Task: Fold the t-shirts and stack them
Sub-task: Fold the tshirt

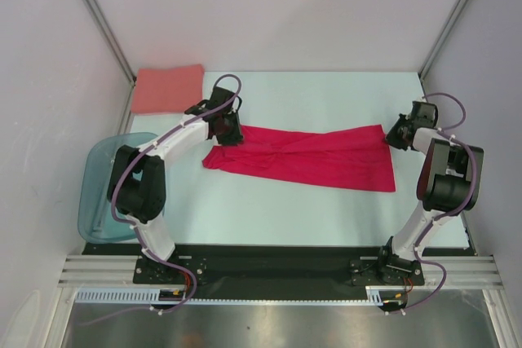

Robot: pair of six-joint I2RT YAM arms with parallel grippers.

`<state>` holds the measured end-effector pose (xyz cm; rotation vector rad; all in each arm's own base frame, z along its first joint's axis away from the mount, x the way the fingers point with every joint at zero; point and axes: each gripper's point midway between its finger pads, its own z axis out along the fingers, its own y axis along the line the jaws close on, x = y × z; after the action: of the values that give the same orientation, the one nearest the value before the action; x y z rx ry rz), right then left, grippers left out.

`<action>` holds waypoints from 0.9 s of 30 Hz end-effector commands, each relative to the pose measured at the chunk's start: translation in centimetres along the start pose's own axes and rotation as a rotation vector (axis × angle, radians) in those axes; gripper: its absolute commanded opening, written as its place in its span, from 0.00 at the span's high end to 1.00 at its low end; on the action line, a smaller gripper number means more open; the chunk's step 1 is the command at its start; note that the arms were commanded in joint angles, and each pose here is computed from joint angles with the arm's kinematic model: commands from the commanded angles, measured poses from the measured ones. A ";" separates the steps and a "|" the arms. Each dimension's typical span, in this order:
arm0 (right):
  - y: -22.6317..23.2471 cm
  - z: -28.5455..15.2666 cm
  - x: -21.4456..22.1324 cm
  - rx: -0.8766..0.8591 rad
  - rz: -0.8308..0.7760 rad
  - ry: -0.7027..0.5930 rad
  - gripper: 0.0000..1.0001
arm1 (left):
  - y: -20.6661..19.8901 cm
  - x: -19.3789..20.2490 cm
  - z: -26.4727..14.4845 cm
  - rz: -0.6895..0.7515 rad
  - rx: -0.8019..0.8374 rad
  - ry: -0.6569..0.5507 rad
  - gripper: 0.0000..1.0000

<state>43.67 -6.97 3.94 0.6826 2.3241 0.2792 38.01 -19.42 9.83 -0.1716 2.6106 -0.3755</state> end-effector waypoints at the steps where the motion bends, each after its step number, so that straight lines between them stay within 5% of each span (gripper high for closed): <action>1: 1.0 -0.8 -2.4 0.022 -0.037 -0.066 0.94 | -1.6 -1.7 -0.3 -0.006 0.046 -0.040 0.71; 6: 0.9 -2.6 -2.2 0.088 -0.070 -0.073 1.00 | -1.6 -1.7 0.1 -0.003 0.045 -0.033 0.71; 27: -0.1 -6.0 1.9 0.112 -0.063 -0.101 1.00 | -1.3 -1.1 0.9 0.003 0.036 -0.012 0.71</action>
<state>38.16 -5.92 5.55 0.6766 2.3440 0.1037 38.37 -19.87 8.72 -0.1670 2.6330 -0.3842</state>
